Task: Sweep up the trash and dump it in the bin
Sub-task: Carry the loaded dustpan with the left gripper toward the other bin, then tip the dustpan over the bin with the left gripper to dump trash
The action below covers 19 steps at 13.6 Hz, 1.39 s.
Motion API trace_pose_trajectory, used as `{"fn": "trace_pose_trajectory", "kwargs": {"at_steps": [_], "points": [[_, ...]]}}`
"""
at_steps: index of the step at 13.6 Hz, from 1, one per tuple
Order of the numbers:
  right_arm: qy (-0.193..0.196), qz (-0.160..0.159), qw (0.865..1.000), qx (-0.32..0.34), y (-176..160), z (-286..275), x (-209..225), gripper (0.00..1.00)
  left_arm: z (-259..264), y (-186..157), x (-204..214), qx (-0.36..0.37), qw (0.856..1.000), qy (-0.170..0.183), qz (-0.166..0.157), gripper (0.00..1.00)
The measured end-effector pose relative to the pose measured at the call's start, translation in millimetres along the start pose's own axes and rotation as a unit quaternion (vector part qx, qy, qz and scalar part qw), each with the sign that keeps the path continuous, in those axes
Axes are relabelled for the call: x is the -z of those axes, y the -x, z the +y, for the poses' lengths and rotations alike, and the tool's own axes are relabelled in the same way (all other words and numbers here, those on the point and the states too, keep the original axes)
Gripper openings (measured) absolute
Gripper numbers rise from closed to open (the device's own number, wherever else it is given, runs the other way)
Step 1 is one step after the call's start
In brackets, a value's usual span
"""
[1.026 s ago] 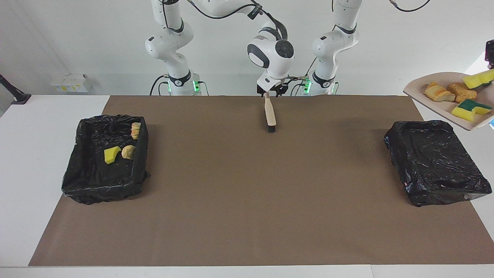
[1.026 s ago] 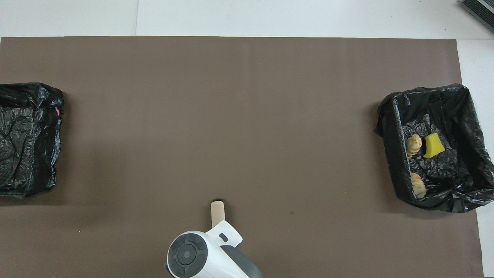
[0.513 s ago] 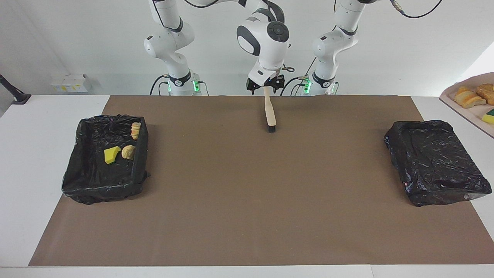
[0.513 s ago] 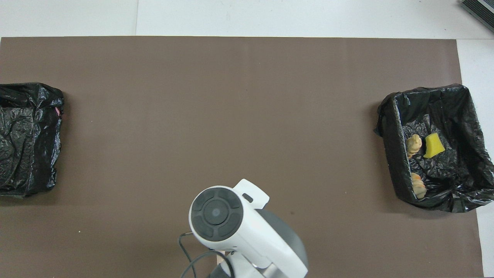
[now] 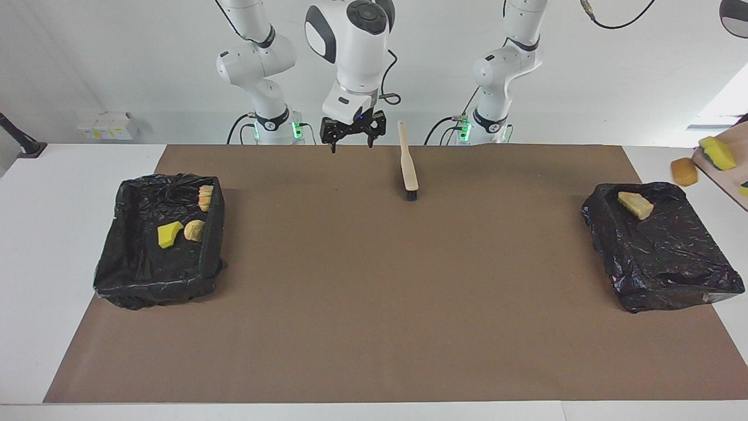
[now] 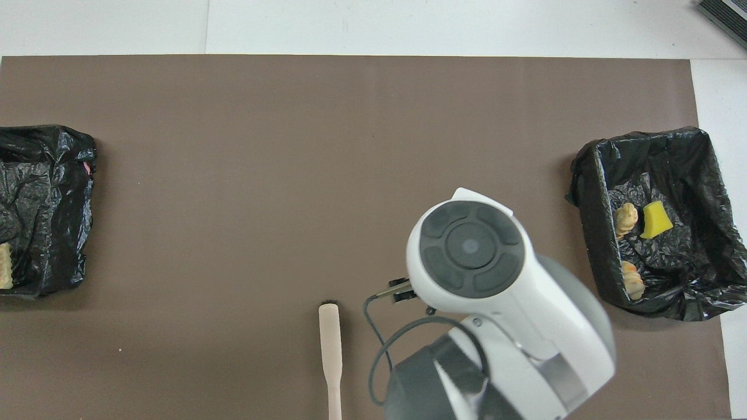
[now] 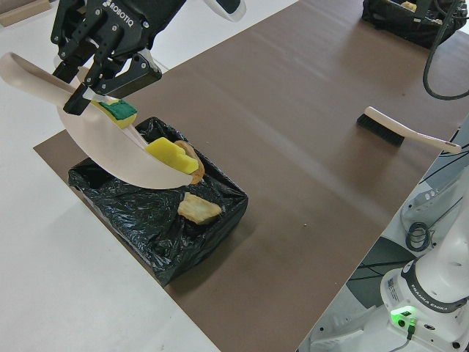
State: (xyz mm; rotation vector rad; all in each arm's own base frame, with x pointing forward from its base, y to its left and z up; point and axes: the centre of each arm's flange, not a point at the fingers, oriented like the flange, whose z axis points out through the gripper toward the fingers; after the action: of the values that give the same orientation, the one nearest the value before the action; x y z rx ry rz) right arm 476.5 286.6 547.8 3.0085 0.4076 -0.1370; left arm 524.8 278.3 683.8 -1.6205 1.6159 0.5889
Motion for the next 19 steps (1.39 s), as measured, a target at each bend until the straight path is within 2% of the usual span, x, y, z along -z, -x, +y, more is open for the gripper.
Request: {"fn": "trace_pose_trajectory", "kwargs": {"at_steps": [3,5,7,11,13,16,19], "points": [[-0.006,0.011,0.999,0.034,-14.8,85.7,25.4,1.00,-5.1,-17.6,-0.1,-0.018,0.999,-0.003,-0.041,0.32],[-0.009,0.009,0.999,0.033,-17.8,132.5,26.5,1.00,-8.9,-28.4,1.1,-0.022,0.999,-0.006,-0.048,0.32],[-0.012,0.011,1.000,0.006,-18.2,173.3,27.1,1.00,-10.3,-30.9,2.1,-0.026,0.998,-0.007,-0.053,0.32],[-0.016,0.026,0.998,-0.058,-9.3,263.3,35.3,1.00,-15.5,-45.8,4.4,-0.053,0.995,-0.014,-0.084,0.32],[-0.016,0.038,0.996,-0.085,-5.1,294.8,35.8,1.00,-18.8,-59.1,4.6,-0.063,0.994,-0.030,-0.090,0.32],[-0.019,0.037,0.992,-0.117,4.5,329.4,31.9,1.00,-19.4,-65.9,8.1,-0.072,0.992,-0.041,-0.093,0.32],[-0.040,0.035,0.990,-0.133,9.2,328.7,22.7,1.00,-24.1,-85.4,22.6,-0.101,0.987,-0.056,-0.112,0.32]]}}
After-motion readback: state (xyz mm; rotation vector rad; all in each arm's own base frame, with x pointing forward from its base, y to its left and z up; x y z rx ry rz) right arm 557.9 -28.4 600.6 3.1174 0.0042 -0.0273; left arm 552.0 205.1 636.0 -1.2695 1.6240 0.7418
